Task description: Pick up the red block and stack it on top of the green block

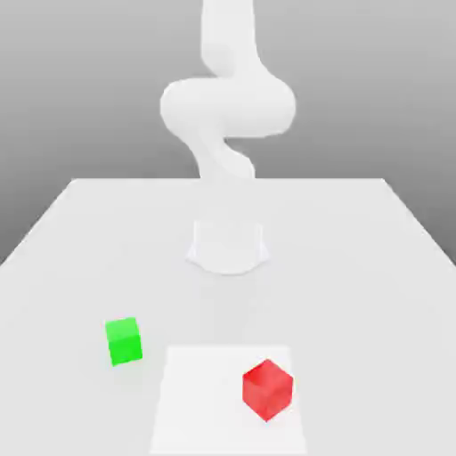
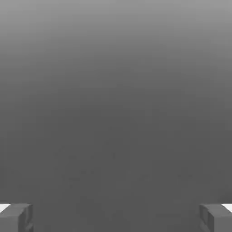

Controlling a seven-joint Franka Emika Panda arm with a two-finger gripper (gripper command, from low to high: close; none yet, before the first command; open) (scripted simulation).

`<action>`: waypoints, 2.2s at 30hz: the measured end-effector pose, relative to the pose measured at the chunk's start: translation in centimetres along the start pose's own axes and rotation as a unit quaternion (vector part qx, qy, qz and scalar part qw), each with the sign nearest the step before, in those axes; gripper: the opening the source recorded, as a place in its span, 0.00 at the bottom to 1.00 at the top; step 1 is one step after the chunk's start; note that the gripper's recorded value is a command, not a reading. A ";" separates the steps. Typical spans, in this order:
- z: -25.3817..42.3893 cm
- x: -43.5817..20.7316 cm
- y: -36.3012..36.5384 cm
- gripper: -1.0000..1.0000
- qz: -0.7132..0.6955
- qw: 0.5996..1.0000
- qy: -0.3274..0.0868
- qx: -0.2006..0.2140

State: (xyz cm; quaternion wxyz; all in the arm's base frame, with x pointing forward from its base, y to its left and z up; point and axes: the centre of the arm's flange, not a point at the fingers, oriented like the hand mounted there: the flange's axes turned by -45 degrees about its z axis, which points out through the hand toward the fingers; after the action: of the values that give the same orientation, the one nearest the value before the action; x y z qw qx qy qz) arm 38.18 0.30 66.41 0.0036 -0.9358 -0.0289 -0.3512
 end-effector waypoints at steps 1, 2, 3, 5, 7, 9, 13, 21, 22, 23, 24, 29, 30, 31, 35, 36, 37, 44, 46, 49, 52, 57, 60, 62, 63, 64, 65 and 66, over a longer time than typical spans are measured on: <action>2.5 -0.4 -0.2 0.50 -0.014 1.000 -0.018 0.006; 4.8 -0.8 -0.3 0.50 -0.028 0.999 -0.034 0.012; 7.1 -1.4 -0.6 0.50 -0.042 0.998 -0.051 0.018; 11.4 -2.8 -1.1 0.50 -0.069 0.994 -0.082 0.029; 15.6 -4.6 -1.7 0.50 -0.096 0.988 -0.114 0.041; 19.4 -6.7 -2.4 0.50 -0.123 0.981 -0.144 0.052; 26.3 -12.0 -3.7 0.50 -0.177 0.960 -0.204 0.074; 36.0 -25.2 -5.7 0.50 -0.286 0.897 -0.318 0.114; 36.8 -26.4 -5.7 0.50 -0.292 0.892 -0.324 0.116; 37.7 -27.3 -5.7 0.50 -0.294 0.890 -0.327 0.117; 38.5 -28.1 -5.7 0.50 -0.296 0.889 -0.329 0.117; 41.5 -31.0 -5.7 0.00 -0.297 0.888 -0.331 0.117; 41.5 -31.0 -5.7 0.00 -0.297 0.888 -0.331 0.117; 41.5 -31.0 -5.7 0.00 -0.296 0.888 -0.331 0.117; 41.5 -31.0 -5.7 0.00 -0.297 0.888 -0.331 0.118; 40.9 -30.4 -5.7 0.00 -0.297 0.888 -0.331 0.118; 40.2 -29.8 -5.7 0.00 -0.297 0.888 -0.331 0.118; 34.5 -27.4 3.0 0.00 -0.284 0.892 -0.335 0.104; 32.5 -28.4 7.2 0.00 -0.289 0.890 -0.336 0.103; 29.7 -30.4 11.2 0.00 -0.313 0.882 -0.334 0.113; 26.6 -33.4 15.3 0.00 -0.322 0.879 -0.330 0.125; 27.5 -35.5 15.8 0.00 -0.319 0.880 -0.317 0.156; 28.7 -36.4 15.6 0.00 -0.315 0.881 -0.313 0.165; 29.4 -36.9 15.5 0.00 -0.315 0.880 -0.312 0.166; 29.7 -37.2 15.5 0.00 -0.316 0.880 -0.313 0.165; 29.9 -37.5 15.5 0.00 -0.316 0.880 -0.314 0.163; 30.2 -37.8 15.5 0.00 -0.317 0.880 -0.315 0.161; 30.4 -38.0 15.6 0.00 -0.318 0.880 -0.316 0.157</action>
State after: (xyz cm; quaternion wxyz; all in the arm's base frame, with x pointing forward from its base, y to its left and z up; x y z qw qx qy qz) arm 30.45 -16.39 18.74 0.0291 -0.9247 -0.3795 -0.0095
